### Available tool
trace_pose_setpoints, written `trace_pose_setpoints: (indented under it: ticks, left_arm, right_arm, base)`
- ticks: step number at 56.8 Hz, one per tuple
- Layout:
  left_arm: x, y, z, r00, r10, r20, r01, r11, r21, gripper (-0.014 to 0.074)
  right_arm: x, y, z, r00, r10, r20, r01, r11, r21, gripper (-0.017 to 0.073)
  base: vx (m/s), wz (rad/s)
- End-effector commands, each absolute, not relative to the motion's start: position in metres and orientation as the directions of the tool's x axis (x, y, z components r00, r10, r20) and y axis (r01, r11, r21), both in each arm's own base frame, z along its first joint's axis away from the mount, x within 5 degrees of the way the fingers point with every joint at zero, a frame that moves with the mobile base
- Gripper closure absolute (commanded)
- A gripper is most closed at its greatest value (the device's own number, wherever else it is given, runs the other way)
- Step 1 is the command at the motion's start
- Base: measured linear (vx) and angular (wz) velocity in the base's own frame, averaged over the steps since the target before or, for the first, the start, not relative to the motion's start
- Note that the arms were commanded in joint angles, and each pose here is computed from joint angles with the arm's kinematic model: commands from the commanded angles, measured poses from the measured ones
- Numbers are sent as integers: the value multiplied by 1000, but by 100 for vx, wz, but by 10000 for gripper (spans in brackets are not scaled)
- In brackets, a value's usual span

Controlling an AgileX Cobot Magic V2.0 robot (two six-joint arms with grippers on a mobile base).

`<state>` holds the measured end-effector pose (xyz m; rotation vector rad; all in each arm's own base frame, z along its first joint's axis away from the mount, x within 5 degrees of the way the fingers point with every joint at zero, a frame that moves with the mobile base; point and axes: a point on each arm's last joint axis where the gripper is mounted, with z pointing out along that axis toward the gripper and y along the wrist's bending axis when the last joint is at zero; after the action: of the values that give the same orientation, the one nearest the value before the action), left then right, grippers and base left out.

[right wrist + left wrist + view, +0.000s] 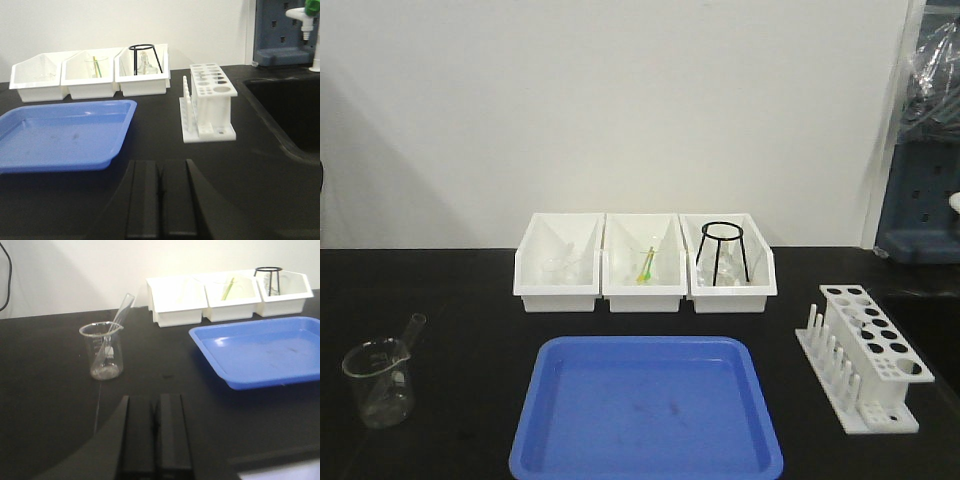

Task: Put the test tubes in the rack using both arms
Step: 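Drive the base toward the white bins on the bench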

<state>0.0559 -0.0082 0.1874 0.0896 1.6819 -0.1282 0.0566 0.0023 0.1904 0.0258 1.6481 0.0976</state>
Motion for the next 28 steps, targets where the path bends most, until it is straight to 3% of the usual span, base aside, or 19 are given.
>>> trace_pose_setpoints:
  ticks: [1,28]
  left_arm:
    - [56,-8,186,-48,-41,-998,129,991,-47,611]
    - [56,-8,186,-48,-41,-998,129,991,-47,611]
  right_arm:
    - [57,3,194,-6,68,-998,-50,996,68,566]
    - [57,3,194,-6,68,-998,-50,996,68,566]
  base:
    - [42,5]
    - [38,9]
